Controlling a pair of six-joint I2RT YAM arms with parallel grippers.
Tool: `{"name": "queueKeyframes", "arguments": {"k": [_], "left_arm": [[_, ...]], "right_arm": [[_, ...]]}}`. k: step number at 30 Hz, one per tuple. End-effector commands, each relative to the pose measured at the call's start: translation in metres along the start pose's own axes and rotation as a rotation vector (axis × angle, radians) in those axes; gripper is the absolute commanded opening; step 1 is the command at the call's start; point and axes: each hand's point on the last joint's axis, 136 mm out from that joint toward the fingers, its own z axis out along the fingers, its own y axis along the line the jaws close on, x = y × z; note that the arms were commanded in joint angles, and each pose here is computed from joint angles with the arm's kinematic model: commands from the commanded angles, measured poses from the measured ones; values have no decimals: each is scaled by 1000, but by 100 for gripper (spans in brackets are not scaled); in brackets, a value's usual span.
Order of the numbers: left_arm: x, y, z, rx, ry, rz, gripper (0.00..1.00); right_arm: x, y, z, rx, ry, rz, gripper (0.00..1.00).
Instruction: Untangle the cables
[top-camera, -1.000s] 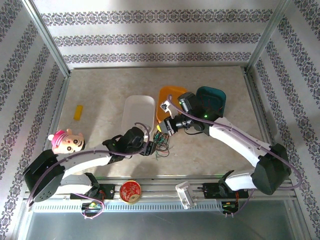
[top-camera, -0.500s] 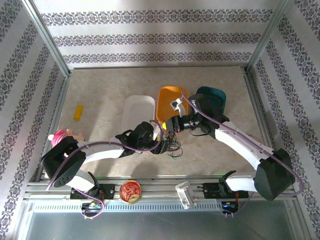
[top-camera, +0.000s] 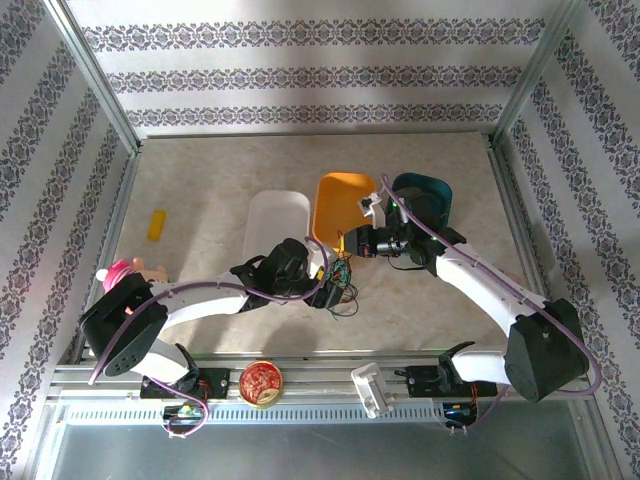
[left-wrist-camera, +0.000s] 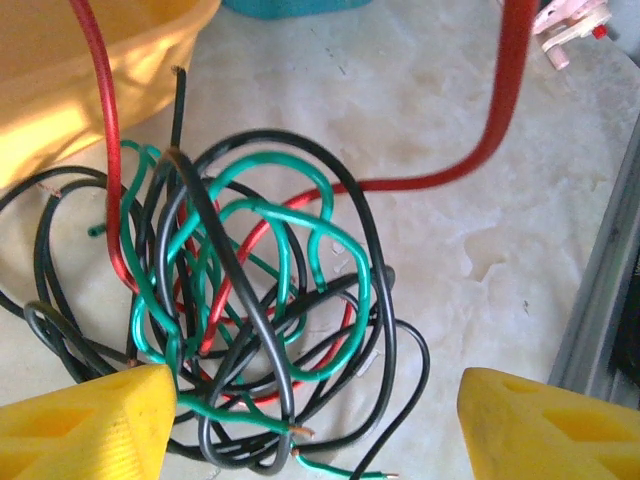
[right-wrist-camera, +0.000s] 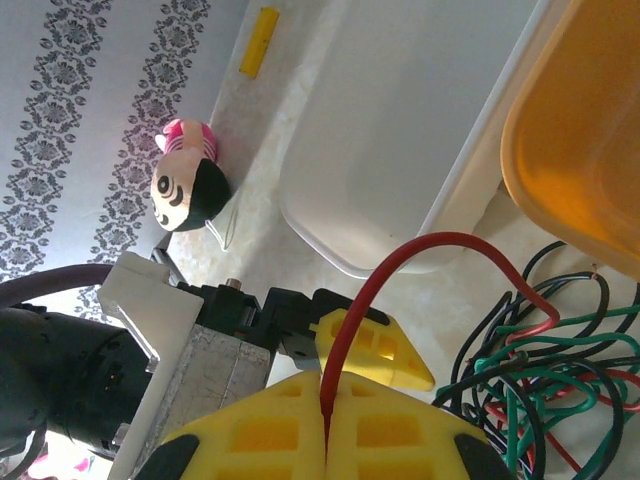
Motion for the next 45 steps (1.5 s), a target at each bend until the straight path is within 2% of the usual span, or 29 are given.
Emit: {"name": "queueKeyframes", "arguments": {"k": [1,3,4,8,9,10,17,23,32,35,41,45], "left_arm": [[-12,10,12,-54,-22,18,71],[-12,14,21,-73,-18,19,65],[-12,17,26,-88,-14,17,56],[-13,30,31,-150,-33,3,10],[-13,34,28,-171,-42,-1,2],[-12,36,25,-188,-49,-9,0],[10,39,3,-203,-42,-51,0],[41,48,-11,-236,-2,-91,0],[61,63,-20,-312,30,-99,0],[65,66,-20,-327,40,-102,0],[70,71,-20,-351,49,-108,0],[84,84,-22,-417,82,-117,0]], "right_arm": [[-4,4,-3,-17,-22,-7,0],[-5,7,-6,-22,-32,-9,0],[-6,8,-8,-24,-37,-8,0],[-14,10,-21,-12,-85,-8,0],[-18,8,-27,3,-108,-6,0],[-22,7,-33,24,-140,-3,0],[-65,-7,-109,186,-463,45,0],[-99,30,-187,241,-727,-83,0],[-128,84,-264,351,-994,-286,0],[-135,97,-276,357,-1027,-324,0],[-137,110,-270,297,-977,-349,0],[-135,100,-291,430,-1039,-334,0]]}}
